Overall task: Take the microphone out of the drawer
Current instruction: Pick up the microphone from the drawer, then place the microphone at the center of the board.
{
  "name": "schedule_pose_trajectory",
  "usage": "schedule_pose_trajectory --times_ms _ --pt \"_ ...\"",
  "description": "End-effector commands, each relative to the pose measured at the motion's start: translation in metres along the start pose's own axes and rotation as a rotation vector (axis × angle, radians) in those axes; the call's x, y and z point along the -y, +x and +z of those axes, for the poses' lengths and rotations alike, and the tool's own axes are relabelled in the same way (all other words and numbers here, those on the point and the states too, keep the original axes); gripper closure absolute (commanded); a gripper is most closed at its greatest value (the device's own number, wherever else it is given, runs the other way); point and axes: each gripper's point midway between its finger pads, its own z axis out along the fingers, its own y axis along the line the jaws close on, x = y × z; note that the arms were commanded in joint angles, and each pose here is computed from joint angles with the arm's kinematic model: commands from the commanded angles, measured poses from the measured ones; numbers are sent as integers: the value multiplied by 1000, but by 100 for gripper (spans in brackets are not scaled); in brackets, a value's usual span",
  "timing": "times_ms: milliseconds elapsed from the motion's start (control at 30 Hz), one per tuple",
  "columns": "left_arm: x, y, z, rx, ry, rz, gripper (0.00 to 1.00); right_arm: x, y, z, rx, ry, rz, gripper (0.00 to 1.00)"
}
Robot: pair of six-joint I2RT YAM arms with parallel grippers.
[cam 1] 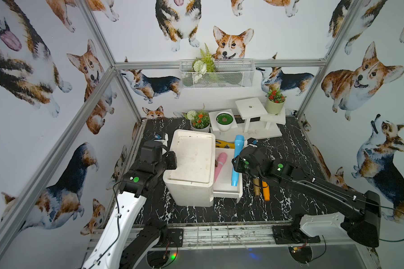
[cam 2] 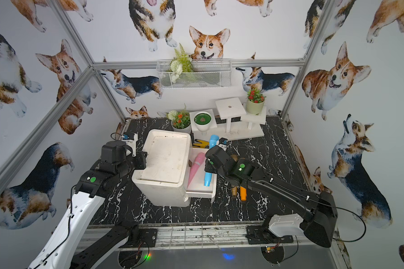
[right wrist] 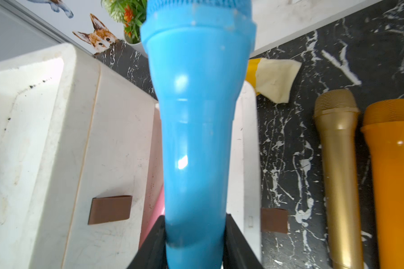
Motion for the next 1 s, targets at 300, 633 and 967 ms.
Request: schedule_pose_trajectory --times_ms 300,633,967 --pt "-1 9 2 -38 1 -49 100 95 -35 -60 164 84 5 72" --pt "0 11 3 -42 6 -55 100 165 -27 -77 121 274 -62 72" --pt "0 11 2 -41 8 -59 100 208 -1 -55 -80 408 -71 72"
